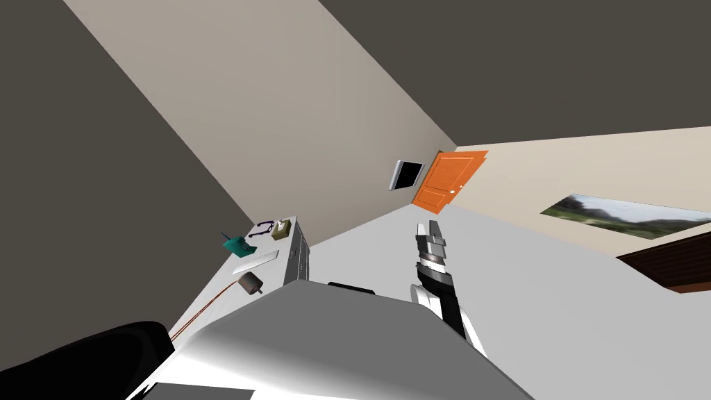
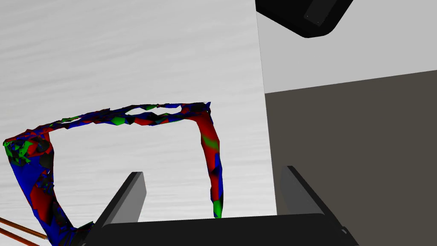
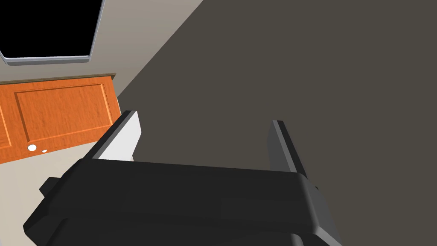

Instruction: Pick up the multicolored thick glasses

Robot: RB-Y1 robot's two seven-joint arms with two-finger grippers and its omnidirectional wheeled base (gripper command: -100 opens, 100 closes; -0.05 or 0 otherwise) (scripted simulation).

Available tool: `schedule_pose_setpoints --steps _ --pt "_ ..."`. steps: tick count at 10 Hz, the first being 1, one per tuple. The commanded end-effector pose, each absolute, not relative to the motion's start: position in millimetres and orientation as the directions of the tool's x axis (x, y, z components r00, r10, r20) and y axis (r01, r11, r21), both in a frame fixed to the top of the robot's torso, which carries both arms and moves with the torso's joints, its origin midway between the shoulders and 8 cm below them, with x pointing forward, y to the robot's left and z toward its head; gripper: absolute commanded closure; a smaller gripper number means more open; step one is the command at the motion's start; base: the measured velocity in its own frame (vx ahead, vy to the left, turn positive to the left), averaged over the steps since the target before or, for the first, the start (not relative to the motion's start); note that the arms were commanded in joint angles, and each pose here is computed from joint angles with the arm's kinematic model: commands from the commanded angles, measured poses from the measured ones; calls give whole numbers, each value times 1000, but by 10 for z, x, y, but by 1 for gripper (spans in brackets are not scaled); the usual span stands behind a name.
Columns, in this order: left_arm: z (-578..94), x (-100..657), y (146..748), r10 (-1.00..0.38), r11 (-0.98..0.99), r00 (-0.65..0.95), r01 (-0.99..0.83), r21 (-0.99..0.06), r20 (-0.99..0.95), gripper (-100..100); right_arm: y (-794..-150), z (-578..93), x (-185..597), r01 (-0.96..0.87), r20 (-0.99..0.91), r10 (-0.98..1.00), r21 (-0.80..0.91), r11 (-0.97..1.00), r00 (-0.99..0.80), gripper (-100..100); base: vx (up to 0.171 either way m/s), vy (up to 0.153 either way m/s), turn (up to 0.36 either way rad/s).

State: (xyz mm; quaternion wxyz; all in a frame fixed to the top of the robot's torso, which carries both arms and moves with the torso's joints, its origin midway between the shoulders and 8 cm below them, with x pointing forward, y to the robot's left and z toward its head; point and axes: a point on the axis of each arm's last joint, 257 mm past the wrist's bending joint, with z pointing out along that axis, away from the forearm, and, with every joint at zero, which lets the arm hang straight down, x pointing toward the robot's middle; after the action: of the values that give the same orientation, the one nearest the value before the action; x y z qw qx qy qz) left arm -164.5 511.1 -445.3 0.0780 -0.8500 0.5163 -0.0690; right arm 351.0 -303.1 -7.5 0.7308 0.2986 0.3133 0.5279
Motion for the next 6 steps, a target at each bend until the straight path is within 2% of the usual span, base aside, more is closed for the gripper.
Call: schedule_pose_setpoints --steps 1,5,6 --pt "-4453 -1645 5111 -889 -455 457 -867 -204 37 100 -3031 -75 3510 -584 -143 959 767 264 246 0 0 0 0" --pt "-4453 -1648 5108 -888 -456 459 -866 -204 37 100 -3031 -75 3510 -585 -143 959 767 264 246 0 0 0 0" --pt "-4453 -1648 5108 -888 -456 459 -866 -204 37 0 -3031 -75 3510 -585 -143 959 767 264 246 0 0 0 0"
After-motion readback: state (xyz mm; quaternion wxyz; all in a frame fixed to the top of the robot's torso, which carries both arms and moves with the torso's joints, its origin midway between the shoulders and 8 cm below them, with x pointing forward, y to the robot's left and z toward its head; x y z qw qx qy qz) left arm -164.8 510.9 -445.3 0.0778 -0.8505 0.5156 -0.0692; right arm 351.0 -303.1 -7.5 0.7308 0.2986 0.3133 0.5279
